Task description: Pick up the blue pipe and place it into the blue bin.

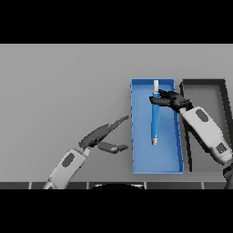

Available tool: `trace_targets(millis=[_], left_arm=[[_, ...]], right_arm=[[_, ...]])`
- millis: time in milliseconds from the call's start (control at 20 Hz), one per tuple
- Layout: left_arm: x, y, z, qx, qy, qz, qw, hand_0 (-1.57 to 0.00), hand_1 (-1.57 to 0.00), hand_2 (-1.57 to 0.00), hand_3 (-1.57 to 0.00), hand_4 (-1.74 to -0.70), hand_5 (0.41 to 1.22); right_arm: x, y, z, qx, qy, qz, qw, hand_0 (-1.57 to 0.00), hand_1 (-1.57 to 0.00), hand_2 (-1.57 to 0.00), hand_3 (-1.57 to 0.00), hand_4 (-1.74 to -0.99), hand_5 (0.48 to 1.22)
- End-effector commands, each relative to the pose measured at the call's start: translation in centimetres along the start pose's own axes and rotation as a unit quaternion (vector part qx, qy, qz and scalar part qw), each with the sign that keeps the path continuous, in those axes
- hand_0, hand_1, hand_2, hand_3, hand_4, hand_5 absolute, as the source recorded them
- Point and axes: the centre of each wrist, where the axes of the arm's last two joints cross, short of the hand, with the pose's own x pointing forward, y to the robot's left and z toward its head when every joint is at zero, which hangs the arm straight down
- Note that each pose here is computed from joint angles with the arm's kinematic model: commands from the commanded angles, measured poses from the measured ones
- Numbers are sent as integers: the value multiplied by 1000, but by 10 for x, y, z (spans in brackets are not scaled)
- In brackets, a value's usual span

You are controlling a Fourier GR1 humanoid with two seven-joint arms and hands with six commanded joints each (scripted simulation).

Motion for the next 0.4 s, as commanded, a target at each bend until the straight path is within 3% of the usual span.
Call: trace_targets(millis=[0, 350], left_arm=[[0, -1, 3, -2, -5, 1, 1000, 1, 1, 1, 1, -883, 474], [-5, 2, 12, -1, 0, -1, 1000, 1, 1, 1, 1, -885, 480]], right_arm=[[-4, -2, 0, 0, 3, -4, 1000, -154, -75, -33, -10, -1160, 800], [0, 5, 1, 9, -5, -3, 1000, -212, -100, -24, -5, -1152, 798]])
